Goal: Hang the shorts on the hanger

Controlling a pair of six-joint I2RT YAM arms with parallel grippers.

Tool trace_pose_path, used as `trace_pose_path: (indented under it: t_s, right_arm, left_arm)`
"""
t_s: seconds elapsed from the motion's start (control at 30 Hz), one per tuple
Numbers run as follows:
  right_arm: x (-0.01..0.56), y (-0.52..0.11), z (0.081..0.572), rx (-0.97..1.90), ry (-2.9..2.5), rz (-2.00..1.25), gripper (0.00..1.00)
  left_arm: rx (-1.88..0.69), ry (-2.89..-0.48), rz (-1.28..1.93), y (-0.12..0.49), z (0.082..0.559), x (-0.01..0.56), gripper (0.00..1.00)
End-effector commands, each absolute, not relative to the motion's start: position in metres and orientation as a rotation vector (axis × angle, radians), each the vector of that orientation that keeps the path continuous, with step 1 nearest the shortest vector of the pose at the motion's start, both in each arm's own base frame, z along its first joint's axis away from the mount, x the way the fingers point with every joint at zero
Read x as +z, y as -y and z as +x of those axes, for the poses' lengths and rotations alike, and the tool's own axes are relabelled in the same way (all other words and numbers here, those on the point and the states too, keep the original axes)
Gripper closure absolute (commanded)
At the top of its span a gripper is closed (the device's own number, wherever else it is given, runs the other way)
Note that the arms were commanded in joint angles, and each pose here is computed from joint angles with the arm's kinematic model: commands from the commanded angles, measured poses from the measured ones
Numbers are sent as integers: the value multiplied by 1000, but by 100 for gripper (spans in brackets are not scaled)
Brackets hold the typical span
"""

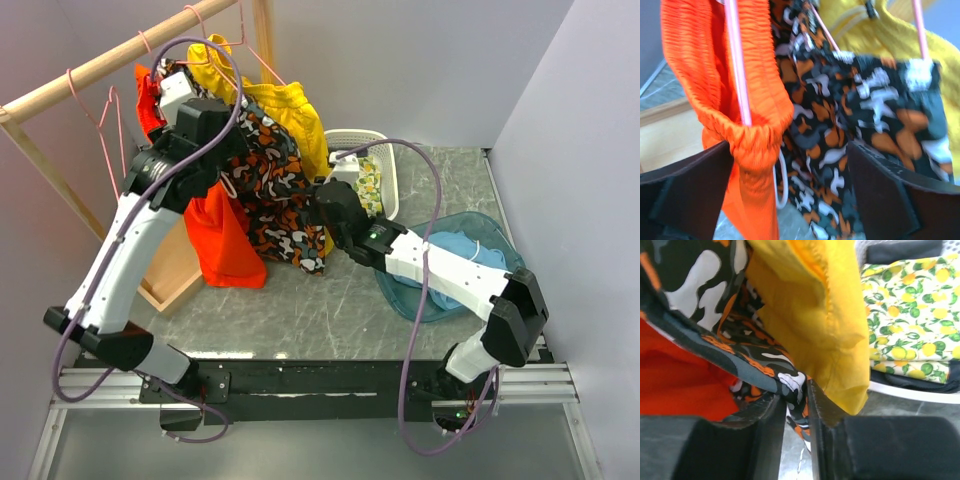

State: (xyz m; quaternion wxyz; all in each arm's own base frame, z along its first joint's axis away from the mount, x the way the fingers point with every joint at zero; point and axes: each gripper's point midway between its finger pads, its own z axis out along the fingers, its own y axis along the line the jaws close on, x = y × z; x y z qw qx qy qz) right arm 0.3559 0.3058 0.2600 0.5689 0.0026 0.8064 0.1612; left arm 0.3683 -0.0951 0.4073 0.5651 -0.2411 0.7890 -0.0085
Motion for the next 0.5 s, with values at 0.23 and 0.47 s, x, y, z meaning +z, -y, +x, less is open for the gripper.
trace_pose_path:
  t_s: [0.23,0.47]
  right_arm:
    - [290,-317,326,599,-1866,-66,45]
    - [294,-313,313,640,-1875,-97,33]
  left_arm:
    - [-317,-1849,-343,114,316,447,3]
    - [-443,-1810,-234,120,285,469,4]
